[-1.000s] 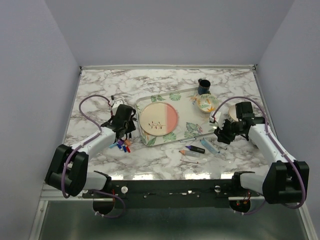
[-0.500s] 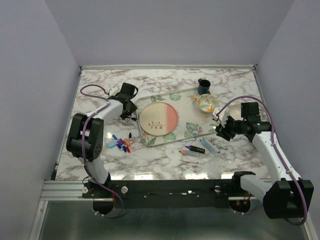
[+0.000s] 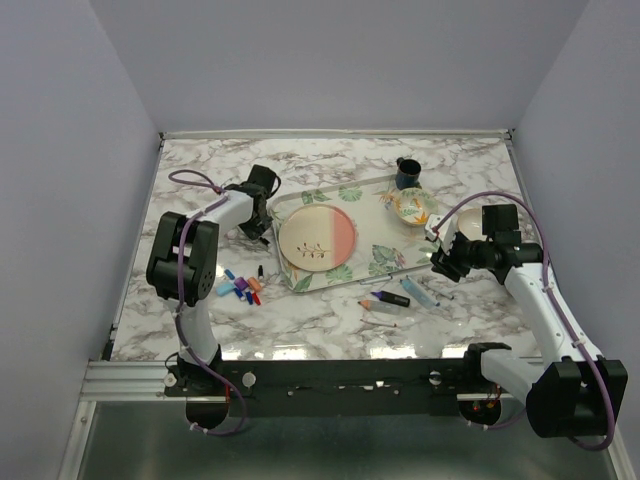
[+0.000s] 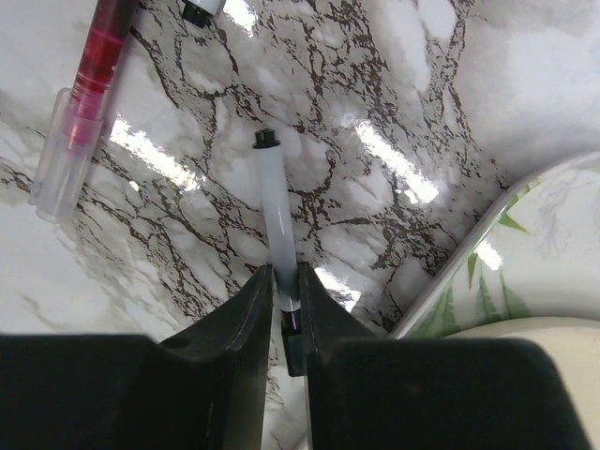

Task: Open the pen caps

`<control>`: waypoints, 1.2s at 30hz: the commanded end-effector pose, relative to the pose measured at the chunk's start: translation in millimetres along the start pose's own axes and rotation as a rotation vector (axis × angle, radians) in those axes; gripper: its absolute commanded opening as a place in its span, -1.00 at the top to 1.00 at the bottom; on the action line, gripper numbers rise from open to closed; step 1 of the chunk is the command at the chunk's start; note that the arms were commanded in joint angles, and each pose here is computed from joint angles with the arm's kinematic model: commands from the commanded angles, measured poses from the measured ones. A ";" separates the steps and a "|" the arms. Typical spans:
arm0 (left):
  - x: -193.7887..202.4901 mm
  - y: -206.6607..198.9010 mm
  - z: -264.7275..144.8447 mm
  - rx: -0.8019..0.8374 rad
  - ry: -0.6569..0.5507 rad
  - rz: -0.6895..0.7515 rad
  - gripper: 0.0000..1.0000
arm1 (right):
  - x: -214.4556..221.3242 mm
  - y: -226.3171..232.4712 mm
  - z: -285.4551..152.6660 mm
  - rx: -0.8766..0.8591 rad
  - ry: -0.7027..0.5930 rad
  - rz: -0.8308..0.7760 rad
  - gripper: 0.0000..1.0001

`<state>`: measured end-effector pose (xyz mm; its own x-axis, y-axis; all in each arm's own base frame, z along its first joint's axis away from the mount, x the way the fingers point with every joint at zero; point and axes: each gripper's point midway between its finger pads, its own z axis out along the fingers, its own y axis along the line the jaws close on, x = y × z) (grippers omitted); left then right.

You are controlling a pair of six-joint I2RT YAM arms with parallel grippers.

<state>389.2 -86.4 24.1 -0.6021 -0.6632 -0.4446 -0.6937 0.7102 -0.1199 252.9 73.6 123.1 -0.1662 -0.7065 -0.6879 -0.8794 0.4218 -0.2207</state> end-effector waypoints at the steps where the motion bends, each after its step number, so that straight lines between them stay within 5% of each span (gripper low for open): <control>1: 7.5 16.2 12.8 -0.090 0.018 0.029 0.57 | -3.8 4.3 -0.1 -0.013 -0.032 -0.007 -0.11; 10: -13.1 14.5 -14.7 0.034 -0.082 0.111 0.90 | -15.2 11.1 -4.4 -0.033 -0.087 -0.037 -0.11; 21: 4.3 -30.2 -114.5 0.727 -0.170 0.311 1.00 | -48.1 60.5 -13.2 -0.222 -0.319 -0.208 -0.15; 24: 37.8 -43.2 -144.4 0.945 -0.069 0.406 1.00 | -49.7 76.6 -12.9 -0.276 -0.381 -0.303 -0.22; 29: 131.4 -59.0 -197.1 1.289 0.293 0.650 1.00 | -58.8 98.4 -18.3 -0.313 -0.512 -0.501 -0.58; 36: 238.5 -55.1 -234.5 1.405 0.588 0.916 1.00 | -84.4 91.1 -23.9 -0.309 -0.567 -0.612 -0.65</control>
<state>247.9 -296.0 119.8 -0.8639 0.0407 -0.5021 0.4437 0.5333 -0.7202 176.5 143.7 152.8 0.4392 -0.4285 -0.7897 -0.8932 -0.1141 -0.4349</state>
